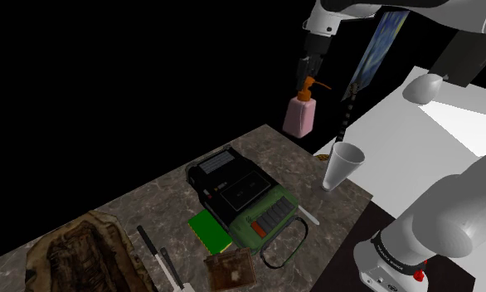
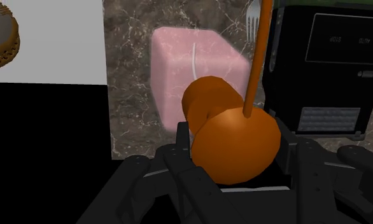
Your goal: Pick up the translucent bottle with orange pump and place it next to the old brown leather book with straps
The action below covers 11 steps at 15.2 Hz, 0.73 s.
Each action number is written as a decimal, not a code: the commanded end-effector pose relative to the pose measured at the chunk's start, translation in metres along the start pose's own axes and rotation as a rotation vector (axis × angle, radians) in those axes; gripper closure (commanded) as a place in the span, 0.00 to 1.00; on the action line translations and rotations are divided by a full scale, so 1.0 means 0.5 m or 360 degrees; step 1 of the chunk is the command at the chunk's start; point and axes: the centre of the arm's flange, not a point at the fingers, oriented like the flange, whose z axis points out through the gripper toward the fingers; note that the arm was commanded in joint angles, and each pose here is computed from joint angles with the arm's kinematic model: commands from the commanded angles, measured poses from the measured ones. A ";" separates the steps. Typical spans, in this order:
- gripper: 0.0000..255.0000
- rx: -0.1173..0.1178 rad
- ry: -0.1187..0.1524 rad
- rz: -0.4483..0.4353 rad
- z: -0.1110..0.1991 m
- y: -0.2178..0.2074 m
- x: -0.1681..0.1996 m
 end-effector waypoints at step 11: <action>1.00 0.0000 -0.0001 0.0000 -0.128 -0.016 -0.009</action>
